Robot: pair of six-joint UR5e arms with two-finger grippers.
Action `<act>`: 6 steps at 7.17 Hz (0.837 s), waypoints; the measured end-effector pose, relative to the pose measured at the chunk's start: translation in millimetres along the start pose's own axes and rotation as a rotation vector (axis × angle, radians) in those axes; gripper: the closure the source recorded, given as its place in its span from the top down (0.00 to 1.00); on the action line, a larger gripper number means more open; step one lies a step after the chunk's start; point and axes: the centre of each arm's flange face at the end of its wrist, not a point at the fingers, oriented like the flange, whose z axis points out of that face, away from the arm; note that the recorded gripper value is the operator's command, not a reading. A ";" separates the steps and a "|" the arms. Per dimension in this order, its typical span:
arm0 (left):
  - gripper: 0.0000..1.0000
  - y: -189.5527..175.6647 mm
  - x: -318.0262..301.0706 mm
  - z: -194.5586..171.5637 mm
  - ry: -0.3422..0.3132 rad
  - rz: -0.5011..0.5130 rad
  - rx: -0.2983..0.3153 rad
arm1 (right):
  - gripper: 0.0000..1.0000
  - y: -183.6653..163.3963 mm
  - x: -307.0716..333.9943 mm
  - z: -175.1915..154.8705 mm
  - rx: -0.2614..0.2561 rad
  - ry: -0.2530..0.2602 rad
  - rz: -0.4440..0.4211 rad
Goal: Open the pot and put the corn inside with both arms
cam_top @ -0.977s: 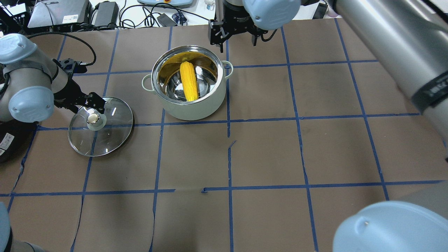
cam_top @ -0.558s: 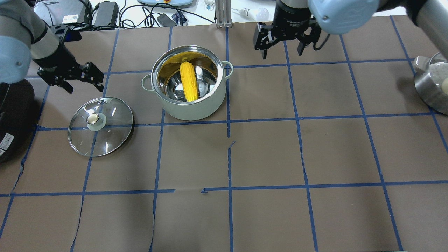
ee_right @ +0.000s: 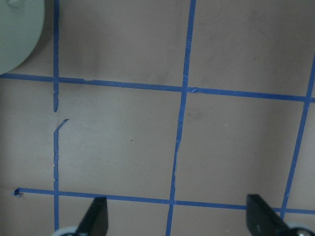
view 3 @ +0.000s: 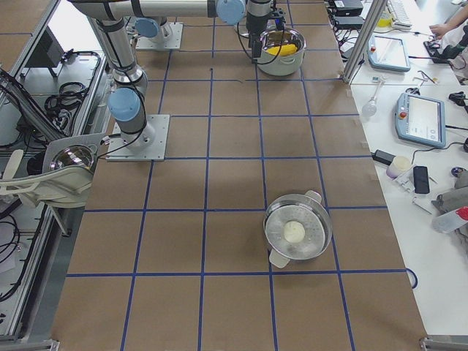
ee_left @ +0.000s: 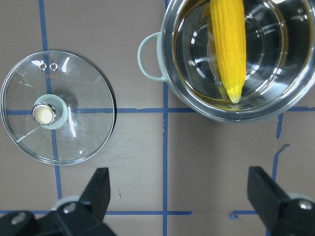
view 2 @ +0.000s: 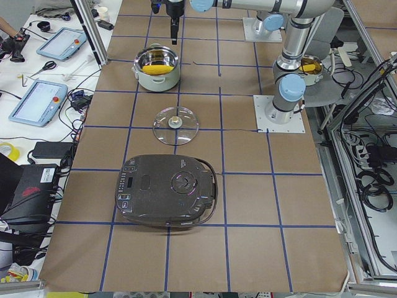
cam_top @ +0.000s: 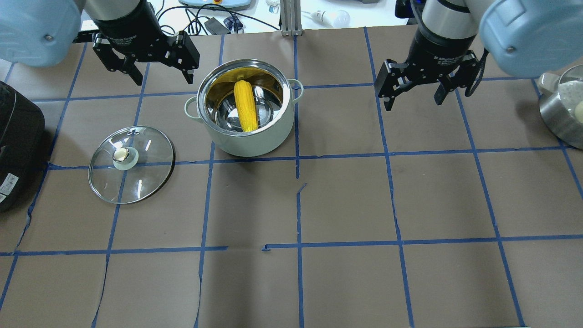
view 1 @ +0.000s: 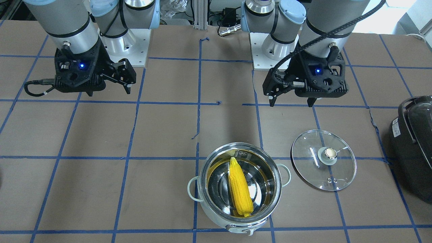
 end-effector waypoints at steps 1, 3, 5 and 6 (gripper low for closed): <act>1.00 9.4 3.4 -2.4 -0.001 0.004 0.001 | 1.00 7.8 6.9 -5.7 -0.007 0.000 0.019; 1.00 19.6 3.9 -4.3 0.001 0.007 0.003 | 1.00 20.2 11.4 -13.5 -0.022 0.000 0.037; 1.00 22.8 2.4 -1.3 0.002 0.006 0.002 | 1.00 22.3 11.8 -14.8 -0.024 0.001 0.039; 1.00 23.6 2.1 -0.9 0.002 0.006 0.002 | 1.00 21.5 11.7 -14.6 -0.021 0.001 0.037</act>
